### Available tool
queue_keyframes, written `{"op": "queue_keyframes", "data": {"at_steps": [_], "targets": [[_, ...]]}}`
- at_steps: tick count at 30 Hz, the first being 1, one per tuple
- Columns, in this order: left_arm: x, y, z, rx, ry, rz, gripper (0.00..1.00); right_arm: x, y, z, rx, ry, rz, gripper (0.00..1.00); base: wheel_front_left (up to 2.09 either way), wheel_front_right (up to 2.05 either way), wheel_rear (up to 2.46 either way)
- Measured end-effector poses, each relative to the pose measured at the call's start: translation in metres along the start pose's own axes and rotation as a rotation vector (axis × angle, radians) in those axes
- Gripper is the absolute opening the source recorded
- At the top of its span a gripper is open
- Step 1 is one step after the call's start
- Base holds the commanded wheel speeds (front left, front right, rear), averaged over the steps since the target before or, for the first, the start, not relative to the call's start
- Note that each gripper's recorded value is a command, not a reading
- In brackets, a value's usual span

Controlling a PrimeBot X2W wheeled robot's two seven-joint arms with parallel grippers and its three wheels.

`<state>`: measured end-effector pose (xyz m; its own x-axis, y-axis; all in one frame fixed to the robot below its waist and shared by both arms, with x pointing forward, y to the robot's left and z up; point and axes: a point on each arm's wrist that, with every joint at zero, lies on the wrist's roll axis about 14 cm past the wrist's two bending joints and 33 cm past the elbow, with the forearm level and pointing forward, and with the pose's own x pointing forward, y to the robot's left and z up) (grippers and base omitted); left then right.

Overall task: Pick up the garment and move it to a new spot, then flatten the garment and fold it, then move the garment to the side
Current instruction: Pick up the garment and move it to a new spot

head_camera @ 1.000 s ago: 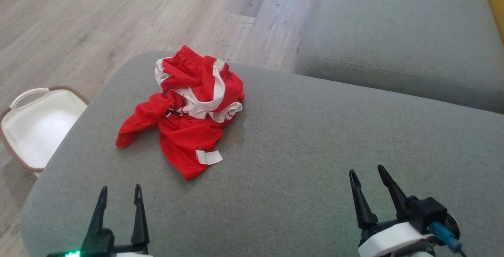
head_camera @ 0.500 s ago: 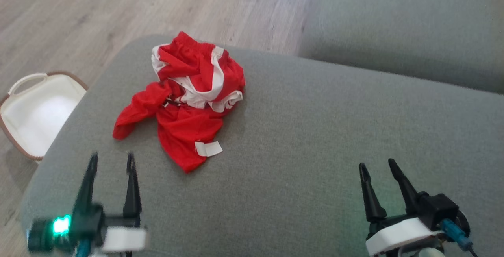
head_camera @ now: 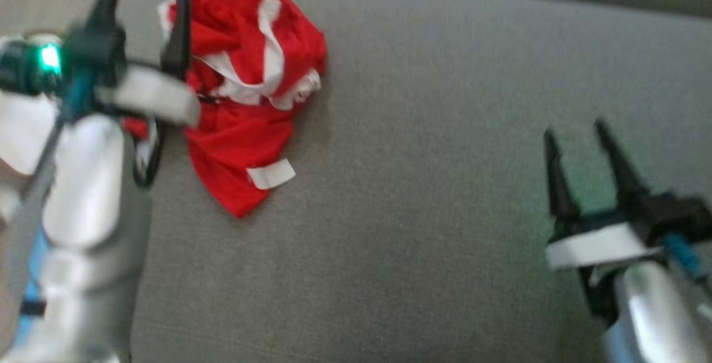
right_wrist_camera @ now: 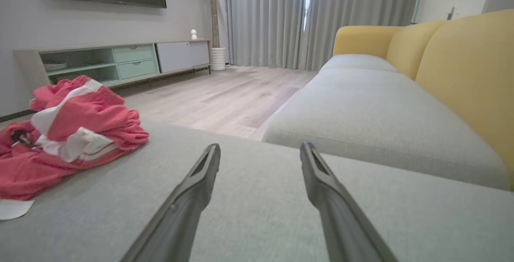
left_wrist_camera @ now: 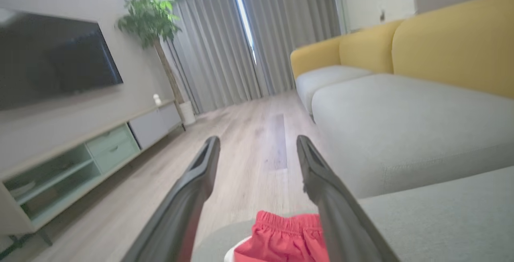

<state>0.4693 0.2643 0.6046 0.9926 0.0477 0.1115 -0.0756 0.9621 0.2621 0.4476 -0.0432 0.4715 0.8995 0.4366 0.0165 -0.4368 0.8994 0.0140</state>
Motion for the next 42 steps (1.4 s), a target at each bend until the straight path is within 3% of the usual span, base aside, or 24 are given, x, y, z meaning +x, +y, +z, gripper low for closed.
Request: {"op": "queue_keyframes", "data": {"at_steps": [4,8,14,15,16,17,25,34,38,42], "targets": [[0.038,-0.023,-0.063,-0.012,0.274,-0.071,1.00,0.018,-0.030,-0.009,-0.024,-0.005,-0.035,1.00,0.00,0.00,0.00],[0.045,-0.046,-0.131,-0.049,0.530,-0.124,1.00,0.014,-0.053,-0.035,-0.032,0.049,-0.077,1.00,0.00,0.00,0.00],[0.048,-0.076,-0.177,-0.115,0.711,-0.186,1.00,0.002,-0.076,-0.050,-0.048,0.093,-0.129,1.00,0.00,0.00,0.00],[0.049,-0.080,-0.179,-0.125,0.718,-0.194,0.62,0.001,-0.079,-0.051,-0.050,0.095,-0.135,1.00,0.00,0.00,0.00],[0.051,-0.082,-0.179,-0.128,0.712,-0.201,0.17,0.000,-0.081,-0.050,-0.053,0.093,-0.142,1.00,0.00,0.00,0.00],[0.051,-0.082,-0.179,-0.128,0.712,-0.201,0.00,0.000,-0.081,-0.050,-0.053,0.093,-0.142,1.00,0.00,0.00,0.00],[0.073,-0.068,-0.112,-0.133,0.453,-0.188,0.00,-0.005,-0.079,-0.018,-0.062,0.029,-0.161,1.00,0.00,0.00,0.00],[0.078,-0.079,0.053,-0.158,0.061,-0.291,0.00,-0.037,-0.053,0.025,-0.046,-0.043,-0.162,1.00,0.00,0.00,0.00],[0.068,-0.103,0.122,-0.248,-0.078,-0.385,0.00,-0.060,-0.052,0.039,-0.048,-0.066,-0.192,1.00,0.00,0.00,0.00],[0.052,-0.148,0.185,-0.356,-0.200,-0.528,0.00,-0.090,-0.065,0.047,-0.048,-0.083,-0.265,1.00,0.00,0.00,0.00]]}}
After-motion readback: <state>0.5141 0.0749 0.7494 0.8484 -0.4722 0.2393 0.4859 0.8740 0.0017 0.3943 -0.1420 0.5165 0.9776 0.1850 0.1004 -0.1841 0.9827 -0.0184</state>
